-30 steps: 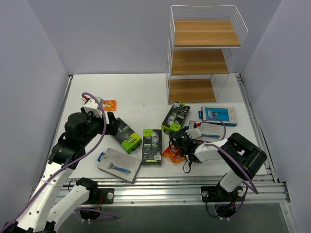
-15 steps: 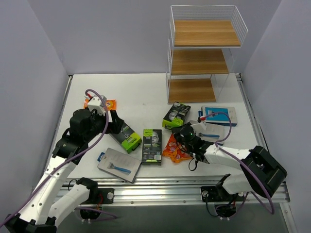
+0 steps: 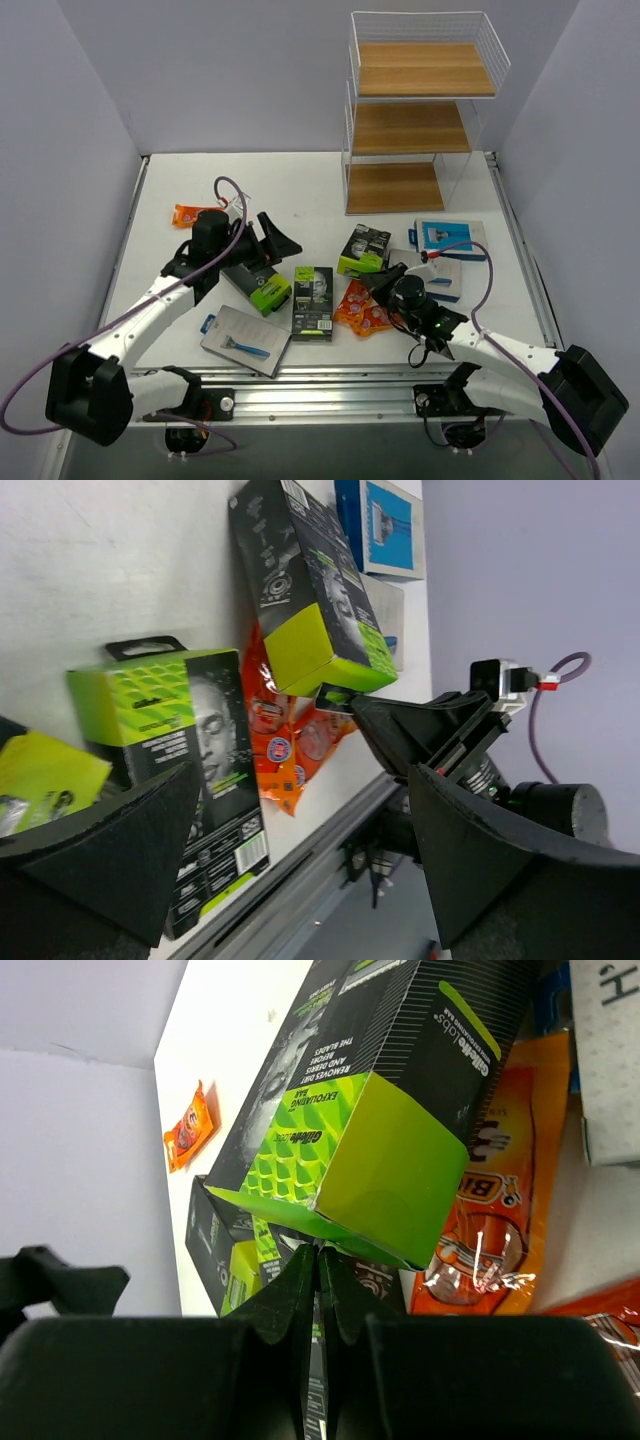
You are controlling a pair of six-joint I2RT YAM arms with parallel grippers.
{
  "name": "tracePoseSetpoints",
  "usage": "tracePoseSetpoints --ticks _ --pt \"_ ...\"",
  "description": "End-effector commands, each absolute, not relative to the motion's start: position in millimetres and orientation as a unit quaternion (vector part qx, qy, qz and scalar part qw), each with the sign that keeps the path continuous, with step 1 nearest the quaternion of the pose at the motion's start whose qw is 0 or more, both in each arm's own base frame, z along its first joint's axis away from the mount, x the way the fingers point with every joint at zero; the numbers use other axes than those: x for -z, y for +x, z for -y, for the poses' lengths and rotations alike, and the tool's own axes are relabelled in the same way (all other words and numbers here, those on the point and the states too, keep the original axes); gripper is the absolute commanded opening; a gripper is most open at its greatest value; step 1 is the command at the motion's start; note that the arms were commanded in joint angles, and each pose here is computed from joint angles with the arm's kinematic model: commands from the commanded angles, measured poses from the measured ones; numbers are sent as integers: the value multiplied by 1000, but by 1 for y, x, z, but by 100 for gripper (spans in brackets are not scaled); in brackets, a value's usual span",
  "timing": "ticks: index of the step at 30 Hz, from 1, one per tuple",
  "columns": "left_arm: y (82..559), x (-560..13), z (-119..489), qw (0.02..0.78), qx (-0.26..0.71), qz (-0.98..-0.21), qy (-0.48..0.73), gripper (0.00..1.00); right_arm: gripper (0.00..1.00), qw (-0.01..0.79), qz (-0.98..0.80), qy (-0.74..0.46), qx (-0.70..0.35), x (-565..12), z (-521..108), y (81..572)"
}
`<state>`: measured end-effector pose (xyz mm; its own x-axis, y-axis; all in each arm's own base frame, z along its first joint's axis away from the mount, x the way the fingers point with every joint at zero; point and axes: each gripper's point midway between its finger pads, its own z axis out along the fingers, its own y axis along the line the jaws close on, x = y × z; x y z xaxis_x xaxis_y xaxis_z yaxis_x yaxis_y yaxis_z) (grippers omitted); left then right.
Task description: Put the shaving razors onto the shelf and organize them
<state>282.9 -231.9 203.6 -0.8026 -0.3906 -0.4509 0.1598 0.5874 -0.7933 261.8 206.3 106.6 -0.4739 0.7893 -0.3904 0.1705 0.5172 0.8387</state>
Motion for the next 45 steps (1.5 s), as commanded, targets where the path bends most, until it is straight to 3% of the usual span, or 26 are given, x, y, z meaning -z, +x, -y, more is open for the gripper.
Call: tracePoseSetpoints --ticks 1,13,24,34,45 --pt "287 -234 268 284 545 -785 -78 94 0 418 -750 305 -412 -125 -208 260" --pt "285 -184 332 186 567 -794 -116 94 0 418 -734 308 -437 -130 -199 244" --pt "286 -149 373 141 571 -797 -135 94 0 419 -727 307 -450 -132 -191 233" --pt "292 -154 401 119 606 -771 -156 94 0 409 -729 305 -456 -124 -190 224" --pt "274 -131 422 86 607 -774 -157 94 0 413 -720 309 -464 -126 -186 221"
